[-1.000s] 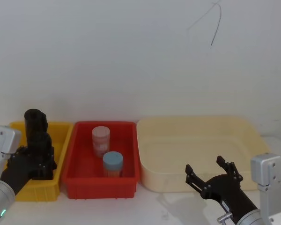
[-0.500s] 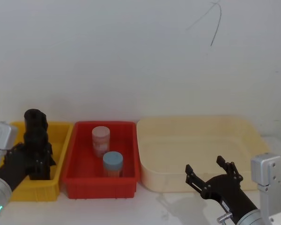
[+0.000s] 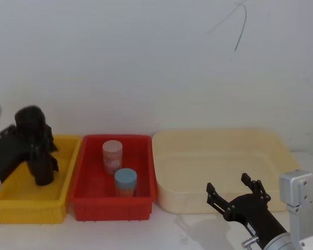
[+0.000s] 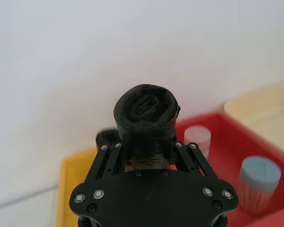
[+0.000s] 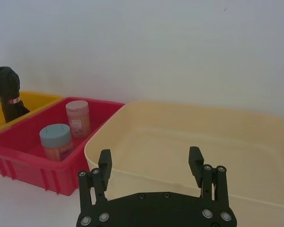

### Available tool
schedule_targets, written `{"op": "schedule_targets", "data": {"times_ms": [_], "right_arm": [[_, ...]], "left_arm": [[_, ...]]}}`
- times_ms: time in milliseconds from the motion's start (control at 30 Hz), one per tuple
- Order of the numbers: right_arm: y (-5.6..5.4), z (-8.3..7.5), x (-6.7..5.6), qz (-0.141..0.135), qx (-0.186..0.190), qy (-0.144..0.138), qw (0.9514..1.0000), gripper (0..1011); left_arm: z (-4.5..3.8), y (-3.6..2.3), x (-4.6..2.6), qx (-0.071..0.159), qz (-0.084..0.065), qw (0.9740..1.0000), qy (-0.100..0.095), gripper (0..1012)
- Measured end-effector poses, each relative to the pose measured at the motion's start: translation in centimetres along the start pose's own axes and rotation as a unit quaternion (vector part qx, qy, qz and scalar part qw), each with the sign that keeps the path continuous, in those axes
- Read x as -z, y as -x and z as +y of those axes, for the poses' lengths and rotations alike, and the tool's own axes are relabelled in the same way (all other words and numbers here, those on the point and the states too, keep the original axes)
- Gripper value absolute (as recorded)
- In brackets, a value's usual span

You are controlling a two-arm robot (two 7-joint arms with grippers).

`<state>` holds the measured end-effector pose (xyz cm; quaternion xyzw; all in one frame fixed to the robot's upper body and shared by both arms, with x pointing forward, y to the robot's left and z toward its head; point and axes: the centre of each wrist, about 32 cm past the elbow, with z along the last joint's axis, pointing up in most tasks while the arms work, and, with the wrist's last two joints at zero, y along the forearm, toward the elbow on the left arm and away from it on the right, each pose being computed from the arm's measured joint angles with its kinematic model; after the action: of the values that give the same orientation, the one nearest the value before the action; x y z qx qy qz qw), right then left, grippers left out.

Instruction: Pick up the garbage bag with the one hand and transfer it to the other hand.

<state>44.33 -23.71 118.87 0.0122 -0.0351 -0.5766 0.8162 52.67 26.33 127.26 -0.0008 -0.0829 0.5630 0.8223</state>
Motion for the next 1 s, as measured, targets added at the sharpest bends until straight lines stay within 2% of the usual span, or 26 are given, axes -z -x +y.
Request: {"op": "schedule_targets", "data": {"times_ms": [67,100,167,267,300,367,467,500,600,633,700,733,867,900,967,1000], "right_arm": [[0.0,0.0,0.0,0.000,0.000,0.000,1.0000,1000],[0.0,0.0,0.0,0.000,0.000,0.000,1.0000,1000],[0.0,0.0,0.0,0.000,0.000,0.000,1.0000,1000],[0.0,0.0,0.0,0.000,0.000,0.000,1.0000,1000],[0.0,0.0,0.0,0.000,0.000,0.000,1.0000,1000],[0.0,0.0,0.0,0.000,0.000,0.000,1.0000,1000],[0.0,0.1,-0.1,-0.001,-0.002,-0.001,1.0000,1000],[-0.1,0.1,-0.1,-0.002,-0.004,-0.001,1.0000,1000],[-0.2,0.3,-0.3,-0.005,-0.014,0.000,0.9999,1000],[-0.3,0.3,-0.3,-0.006,-0.017,0.000,0.9998,999],[-0.4,0.5,-0.5,-0.008,-0.026,0.002,0.9996,999],[-0.5,0.6,-0.6,-0.009,-0.030,0.003,0.9995,999],[-0.8,1.0,-1.2,-0.011,-0.051,0.006,0.9986,999],[-0.9,1.1,-1.5,-0.012,-0.059,0.007,0.9981,999],[-0.9,1.3,-1.8,-0.012,-0.068,0.008,0.9976,1000],[-1.0,1.6,-2.2,-0.012,-0.078,0.010,0.9968,1000]], "left_arm": [[-0.15,-0.11,-0.60,0.002,0.002,1.0000,0.007,407],[-0.34,-0.19,-1.15,0.006,0.005,0.9999,0.013,407],[-0.50,-0.21,-1.49,0.011,0.009,0.9998,0.017,407],[-1.03,-0.22,-2.37,0.021,0.018,0.9993,0.025,407],[-1.33,-0.19,-2.62,0.027,0.025,0.9990,0.027,407],[-1.70,-0.11,-2.82,0.034,0.032,0.9985,0.027,407],[-2.55,0.13,-3.16,0.049,0.052,0.9971,0.027,407],[-2.55,0.13,-3.16,0.049,0.052,0.9971,0.027,407],[-3.33,0.37,-3.36,0.060,0.071,0.9953,0.027,407],[-3.73,0.52,-3.35,0.067,0.083,0.9940,0.025,407],[-4.15,0.65,-3.41,0.074,0.094,0.9926,0.024,407],[-4.53,0.77,-3.44,0.080,0.104,0.9911,0.022,407],[-5.38,1.01,-3.55,0.093,0.122,0.9879,0.020,407],[-5.82,1.14,-3.62,0.101,0.131,0.9860,0.019,407],[-6.11,1.24,-3.68,0.108,0.137,0.9845,0.017,407],[-6.52,1.36,-3.78,0.115,0.144,0.9828,0.016,407]]}}
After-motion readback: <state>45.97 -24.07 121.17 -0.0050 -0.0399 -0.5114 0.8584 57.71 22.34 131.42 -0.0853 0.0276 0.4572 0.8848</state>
